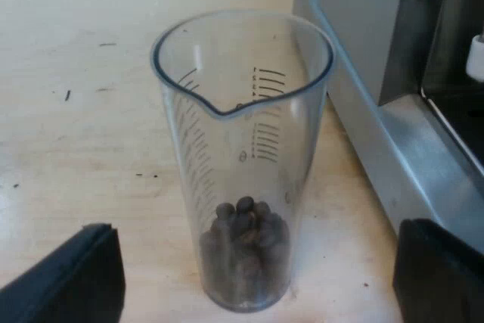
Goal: Pour the beans into the coffee machine
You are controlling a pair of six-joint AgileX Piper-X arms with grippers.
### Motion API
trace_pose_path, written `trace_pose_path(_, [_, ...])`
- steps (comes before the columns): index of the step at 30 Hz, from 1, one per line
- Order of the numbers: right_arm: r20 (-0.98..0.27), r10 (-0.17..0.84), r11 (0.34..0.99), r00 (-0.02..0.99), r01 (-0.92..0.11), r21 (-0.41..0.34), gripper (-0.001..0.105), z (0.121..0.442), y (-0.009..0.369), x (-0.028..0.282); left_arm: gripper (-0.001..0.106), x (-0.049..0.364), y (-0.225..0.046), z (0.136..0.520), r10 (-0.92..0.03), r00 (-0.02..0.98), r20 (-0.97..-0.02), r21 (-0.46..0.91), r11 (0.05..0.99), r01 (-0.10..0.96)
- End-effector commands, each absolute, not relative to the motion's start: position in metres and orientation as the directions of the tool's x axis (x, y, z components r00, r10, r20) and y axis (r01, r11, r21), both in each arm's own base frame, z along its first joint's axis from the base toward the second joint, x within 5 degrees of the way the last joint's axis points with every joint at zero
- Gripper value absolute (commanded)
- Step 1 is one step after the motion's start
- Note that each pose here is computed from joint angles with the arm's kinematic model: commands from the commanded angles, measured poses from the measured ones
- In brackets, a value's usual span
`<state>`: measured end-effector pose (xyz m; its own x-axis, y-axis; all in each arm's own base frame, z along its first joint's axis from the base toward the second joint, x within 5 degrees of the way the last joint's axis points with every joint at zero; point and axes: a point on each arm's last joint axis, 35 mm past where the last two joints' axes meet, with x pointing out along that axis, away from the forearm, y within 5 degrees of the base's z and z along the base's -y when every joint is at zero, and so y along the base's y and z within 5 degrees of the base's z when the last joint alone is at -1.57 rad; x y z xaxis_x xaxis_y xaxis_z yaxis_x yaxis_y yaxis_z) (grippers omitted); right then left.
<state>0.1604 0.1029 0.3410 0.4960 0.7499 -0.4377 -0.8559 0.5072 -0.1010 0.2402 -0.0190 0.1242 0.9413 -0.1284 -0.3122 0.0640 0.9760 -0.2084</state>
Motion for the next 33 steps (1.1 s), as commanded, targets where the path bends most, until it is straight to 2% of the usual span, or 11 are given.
trace_pose_path(1, [-0.419,0.759,0.495,0.498,-0.860,-0.127,0.069,0.344,0.103,0.160,0.093,0.249,-0.021,0.124,-0.127,0.949,-0.287,-0.215,0.974,0.065])
trace_pose_path(23, [-0.419,0.759,0.495,0.498,-0.860,-0.127,0.069,0.344,0.103,0.160,0.093,0.298,-0.024,0.123,-0.108,0.962,-0.252,-0.229,0.972,0.049])
trace_pose_path(25, [-0.419,0.759,0.495,0.498,-0.860,-0.127,0.069,0.344,0.103,0.160,0.088,0.298,-0.024,0.123,-0.108,0.962,-0.252,-0.229,0.972,0.049])
trace_pose_path(26, [-0.419,0.759,0.495,0.498,-0.860,-0.127,0.069,0.344,0.103,0.160,0.083,0.298,-0.024,0.123,-0.108,0.962,-0.252,-0.229,0.972,0.049])
trace_pose_path(27, [-0.419,0.759,0.495,0.498,-0.860,-0.127,0.069,0.344,0.103,0.160,0.071,0.298,-0.024,0.123,-0.108,0.962,-0.252,-0.229,0.972,0.049])
trace_pose_path(28, [-0.419,0.759,0.495,0.498,-0.860,-0.127,0.069,0.344,0.103,0.160,0.068,0.298,-0.024,0.123,-0.108,0.962,-0.252,-0.229,0.972,0.049])
trace_pose_path(30, [-0.419,0.759,0.495,0.498,-0.860,-0.127,0.069,0.344,0.103,0.160,0.050,0.298,-0.024,0.123,-0.108,0.962,-0.252,-0.229,0.972,0.049])
trace_pose_path(33, [-0.419,0.759,0.495,0.498,-0.860,-0.127,0.069,0.344,0.103,0.160,0.037,0.298,-0.024,0.123,-0.108,0.962,-0.252,-0.229,0.972,0.049])
